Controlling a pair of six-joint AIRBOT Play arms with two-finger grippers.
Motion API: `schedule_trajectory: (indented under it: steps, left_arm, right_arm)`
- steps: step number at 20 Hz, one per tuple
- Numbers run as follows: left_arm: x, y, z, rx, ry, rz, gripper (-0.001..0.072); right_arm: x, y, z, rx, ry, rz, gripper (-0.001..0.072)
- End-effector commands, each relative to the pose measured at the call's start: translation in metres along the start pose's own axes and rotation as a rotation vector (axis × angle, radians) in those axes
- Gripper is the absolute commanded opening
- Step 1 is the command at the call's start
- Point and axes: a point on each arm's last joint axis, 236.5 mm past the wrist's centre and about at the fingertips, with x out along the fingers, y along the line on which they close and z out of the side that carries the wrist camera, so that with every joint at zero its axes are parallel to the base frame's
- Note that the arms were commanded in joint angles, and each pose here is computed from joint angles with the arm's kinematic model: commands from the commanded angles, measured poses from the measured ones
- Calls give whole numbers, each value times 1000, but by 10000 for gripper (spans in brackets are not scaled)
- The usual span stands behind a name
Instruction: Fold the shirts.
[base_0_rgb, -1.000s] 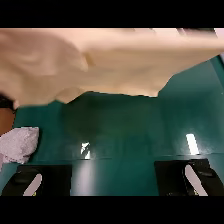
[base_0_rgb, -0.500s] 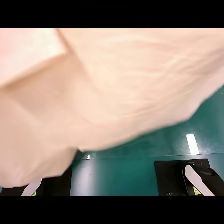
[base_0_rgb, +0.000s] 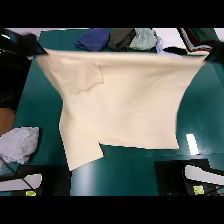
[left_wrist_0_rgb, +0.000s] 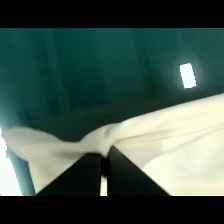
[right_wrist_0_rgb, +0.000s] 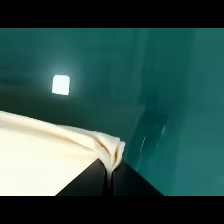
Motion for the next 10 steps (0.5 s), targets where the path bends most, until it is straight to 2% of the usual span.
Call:
schedule_trajectory:
  steps: [1, 7, 10]
  left_arm:
    - [106, 34, -26, -83, 96, 16, 24]
    - [148, 60, 19, -102, -147, 67, 24]
    - [151, 62, 17, -88, -137, 74, 25]
  right_arm:
    - [104, -8, -26, 35, 95, 21, 12]
    - [166, -24, 9, 60, 81, 23, 13]
    - [162, -14, 37, 17, 36, 25, 13]
